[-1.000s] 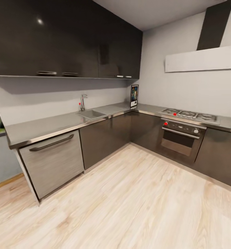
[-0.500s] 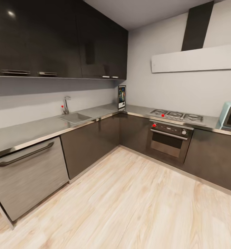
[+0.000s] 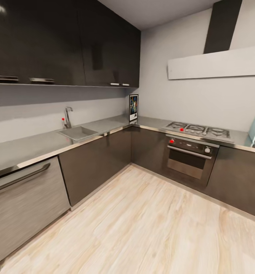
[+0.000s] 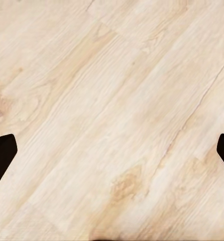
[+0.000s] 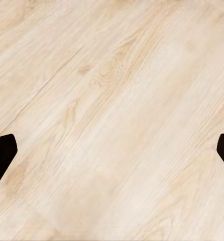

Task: Pick up the poster from the kitchen countertop and hang it on one of the wall nails in the kitchen.

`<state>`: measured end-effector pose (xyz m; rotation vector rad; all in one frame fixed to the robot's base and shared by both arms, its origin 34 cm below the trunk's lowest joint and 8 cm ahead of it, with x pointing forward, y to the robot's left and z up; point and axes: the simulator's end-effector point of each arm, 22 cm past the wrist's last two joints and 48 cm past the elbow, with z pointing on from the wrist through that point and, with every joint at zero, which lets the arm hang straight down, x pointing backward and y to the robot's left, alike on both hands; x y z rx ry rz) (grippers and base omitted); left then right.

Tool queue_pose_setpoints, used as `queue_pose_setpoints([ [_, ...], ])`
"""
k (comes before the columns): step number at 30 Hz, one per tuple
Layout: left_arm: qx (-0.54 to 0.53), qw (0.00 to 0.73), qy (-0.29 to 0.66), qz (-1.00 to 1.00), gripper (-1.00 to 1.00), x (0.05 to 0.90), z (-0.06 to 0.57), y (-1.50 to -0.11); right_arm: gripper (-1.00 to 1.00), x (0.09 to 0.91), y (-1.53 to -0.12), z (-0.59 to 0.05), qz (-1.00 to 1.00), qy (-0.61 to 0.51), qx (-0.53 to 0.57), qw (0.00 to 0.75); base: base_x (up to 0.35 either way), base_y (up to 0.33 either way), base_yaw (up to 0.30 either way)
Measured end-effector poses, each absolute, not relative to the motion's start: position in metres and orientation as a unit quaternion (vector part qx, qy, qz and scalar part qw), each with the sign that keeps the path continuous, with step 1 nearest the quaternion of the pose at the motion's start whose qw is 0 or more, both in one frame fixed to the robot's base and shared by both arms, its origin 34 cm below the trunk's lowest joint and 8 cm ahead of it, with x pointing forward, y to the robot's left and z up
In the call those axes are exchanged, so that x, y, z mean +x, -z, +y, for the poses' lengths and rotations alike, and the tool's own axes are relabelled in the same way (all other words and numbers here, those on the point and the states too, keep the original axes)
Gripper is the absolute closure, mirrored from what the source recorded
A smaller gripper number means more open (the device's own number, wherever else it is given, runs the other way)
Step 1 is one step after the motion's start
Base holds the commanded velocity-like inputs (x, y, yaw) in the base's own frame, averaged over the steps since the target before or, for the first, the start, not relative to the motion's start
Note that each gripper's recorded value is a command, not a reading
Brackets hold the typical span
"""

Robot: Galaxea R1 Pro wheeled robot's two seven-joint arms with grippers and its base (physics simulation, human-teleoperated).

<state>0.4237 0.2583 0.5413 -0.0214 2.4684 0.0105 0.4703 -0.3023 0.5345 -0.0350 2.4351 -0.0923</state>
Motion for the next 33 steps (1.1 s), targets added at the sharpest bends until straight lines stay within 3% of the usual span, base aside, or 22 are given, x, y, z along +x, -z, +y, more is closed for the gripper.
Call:
queue_pose_setpoints([
  [33, -0.008, 0.330, -0.003, 0.944, -1.00, 0.4239, 0.2580, -0.5414, -1.00, 0.4704, -0.5344, -0.2997, 0.938, 0.034, -0.013, 0.345, 0.328, 0.000, 0.000],
])
